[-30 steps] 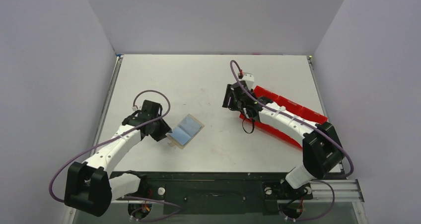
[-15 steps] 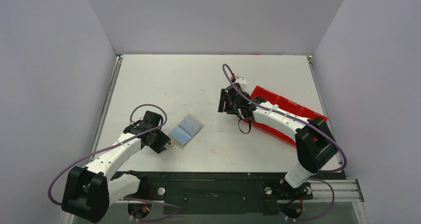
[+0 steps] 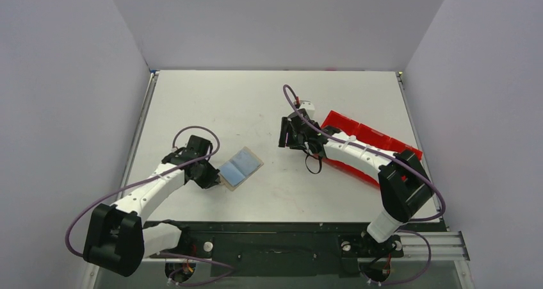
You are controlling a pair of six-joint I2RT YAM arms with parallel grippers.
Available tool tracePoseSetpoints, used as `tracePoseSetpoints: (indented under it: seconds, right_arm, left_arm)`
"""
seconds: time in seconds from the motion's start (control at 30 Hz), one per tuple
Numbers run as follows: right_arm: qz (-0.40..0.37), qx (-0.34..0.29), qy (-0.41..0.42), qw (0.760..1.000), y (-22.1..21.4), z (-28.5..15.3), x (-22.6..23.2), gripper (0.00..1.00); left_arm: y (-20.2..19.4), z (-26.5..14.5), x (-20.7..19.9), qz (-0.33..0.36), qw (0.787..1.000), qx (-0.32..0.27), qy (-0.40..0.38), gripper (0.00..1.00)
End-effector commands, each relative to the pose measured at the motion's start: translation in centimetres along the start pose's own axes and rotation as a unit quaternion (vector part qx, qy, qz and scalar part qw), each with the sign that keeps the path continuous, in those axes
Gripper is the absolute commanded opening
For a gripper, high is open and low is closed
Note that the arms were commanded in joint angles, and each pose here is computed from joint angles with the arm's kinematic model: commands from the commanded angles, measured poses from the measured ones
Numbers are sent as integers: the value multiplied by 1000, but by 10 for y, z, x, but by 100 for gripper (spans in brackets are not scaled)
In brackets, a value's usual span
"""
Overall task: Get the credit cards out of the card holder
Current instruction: Close the card holder at the center of the board.
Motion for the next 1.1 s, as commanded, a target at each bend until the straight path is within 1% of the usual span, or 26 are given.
tracePoseSetpoints:
  seconds: [0.0, 0.13, 0.27, 0.33, 0.4, 0.5, 0.87, 1.07]
  right_arm:
    - [2, -18, 17, 1000, 12, 1, 13, 59]
    - [0, -17, 20, 1000, 10, 1, 14, 59]
    - [-2, -13, 20, 1000, 7, 2, 14, 59]
    - [-3, -12, 20, 1000, 6, 2, 15, 59]
    - [-1, -11, 21, 1000, 5, 3, 15, 59]
    - [-1, -9, 22, 1000, 4, 4, 15, 59]
    - [1, -5, 24, 1000, 2, 5, 15, 59]
    - [6, -13, 17, 1000, 3, 3, 13, 58]
  left_arm:
    - [23, -20, -24, 56, 997, -47, -24, 0]
    - [39, -36, -41, 97, 992, -70, -39, 0]
    - [49, -49, -64, 136, 984, -78, -82, 0]
    - [51, -52, -76, 151, 980, -71, -106, 0]
    - [48, -53, -88, 168, 975, -51, -138, 0]
    - [49, -52, -103, 175, 971, -38, -161, 0]
    - [41, -39, -145, 191, 962, 0, -195, 0]
    - [27, -28, -169, 206, 955, 28, -212, 0]
Point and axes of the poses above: each gripper's point midway between its finger pads, its own z axis out along the fingers, its own x axis along the line the jaws close on, y = z × x, the point moved 6 cm from there along -z, back along the fingers, and after that the axes turned 1 degree about z, right-handed, at the moved point
